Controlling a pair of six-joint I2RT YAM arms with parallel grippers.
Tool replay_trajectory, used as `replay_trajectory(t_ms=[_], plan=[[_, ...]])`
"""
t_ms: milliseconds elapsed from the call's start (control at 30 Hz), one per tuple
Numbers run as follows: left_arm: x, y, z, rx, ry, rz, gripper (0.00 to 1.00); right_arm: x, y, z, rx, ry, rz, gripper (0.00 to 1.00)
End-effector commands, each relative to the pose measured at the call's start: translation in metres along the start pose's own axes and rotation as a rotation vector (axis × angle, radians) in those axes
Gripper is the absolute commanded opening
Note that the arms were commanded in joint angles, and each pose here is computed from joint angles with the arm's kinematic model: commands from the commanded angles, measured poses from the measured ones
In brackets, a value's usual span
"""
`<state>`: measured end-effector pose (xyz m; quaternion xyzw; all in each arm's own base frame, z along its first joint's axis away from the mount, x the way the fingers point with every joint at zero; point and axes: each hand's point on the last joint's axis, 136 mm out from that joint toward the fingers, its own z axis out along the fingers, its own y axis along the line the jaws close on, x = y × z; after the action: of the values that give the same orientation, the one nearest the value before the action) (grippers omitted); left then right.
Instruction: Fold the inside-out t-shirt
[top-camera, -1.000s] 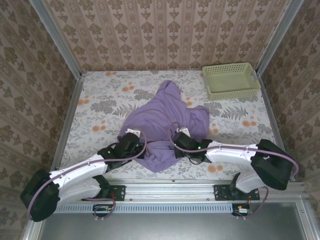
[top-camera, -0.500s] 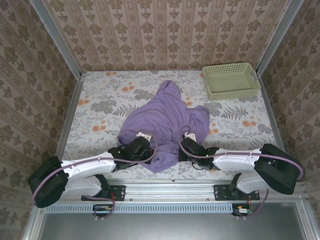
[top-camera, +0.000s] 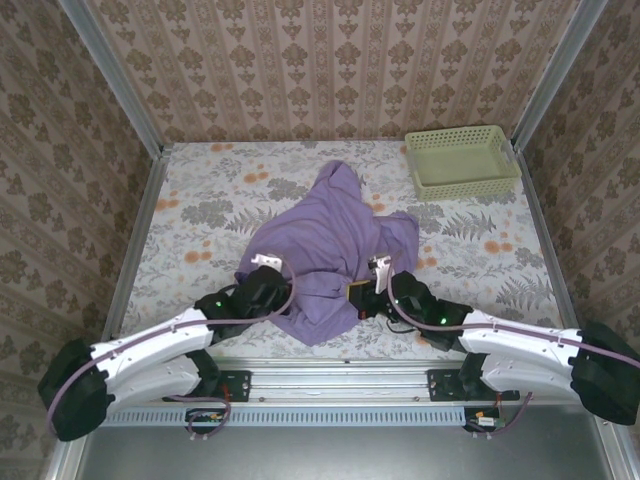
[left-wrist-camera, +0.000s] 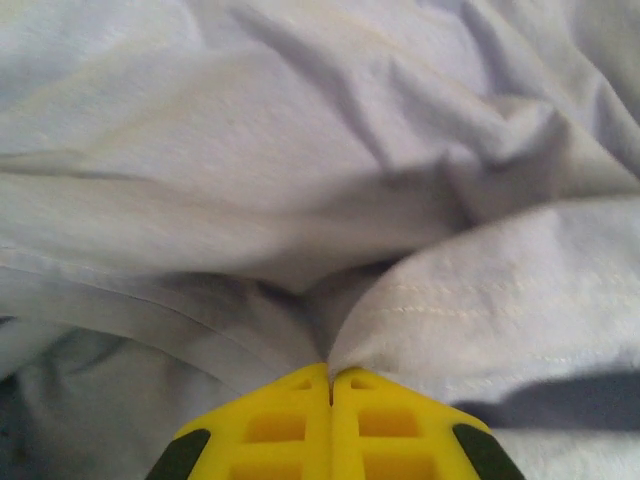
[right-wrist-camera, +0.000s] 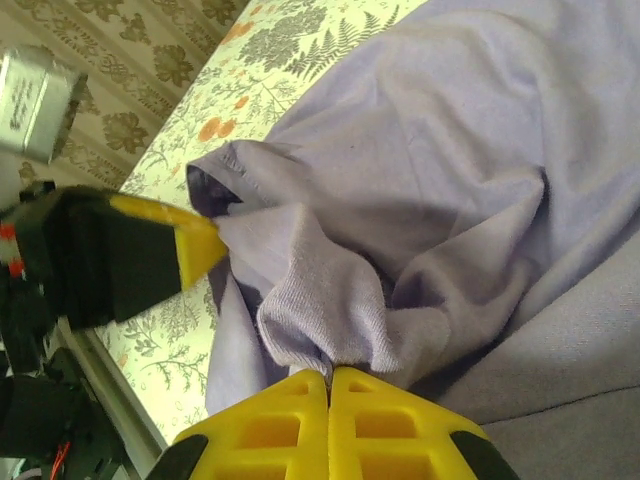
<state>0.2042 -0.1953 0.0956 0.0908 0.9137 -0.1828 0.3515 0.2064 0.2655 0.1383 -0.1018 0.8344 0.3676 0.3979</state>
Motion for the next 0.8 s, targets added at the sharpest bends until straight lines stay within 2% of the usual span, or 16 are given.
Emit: replay_trajectory(t_ms=[0,133,233,367,533,767], plan=[[0.013,0.013,0.001,-0.017,0.056,-0.009,0.07,0.005,0.007,-0.002,-0.066,-0.011,-0.015,0.00],[0.010,-0.002,-0.010,0.012,0.088,0.090,0.24,0.008,0.016,0.002,-0.115,0.005,-0.022,0.00],[-0.003,-0.024,-0.032,0.050,0.022,0.225,0.42,0.006,0.020,0.004,-0.120,0.009,-0.032,0.00],[-0.005,-0.051,-0.040,0.148,0.003,0.325,0.55,0.003,0.024,0.004,-0.129,0.002,-0.042,0.00],[0.002,-0.076,-0.020,0.203,0.021,0.383,0.62,0.005,0.033,0.008,-0.145,0.027,-0.062,0.00],[0.000,-0.105,0.005,0.240,0.035,0.411,0.66,0.004,0.037,0.010,-0.142,0.031,-0.072,0.00]])
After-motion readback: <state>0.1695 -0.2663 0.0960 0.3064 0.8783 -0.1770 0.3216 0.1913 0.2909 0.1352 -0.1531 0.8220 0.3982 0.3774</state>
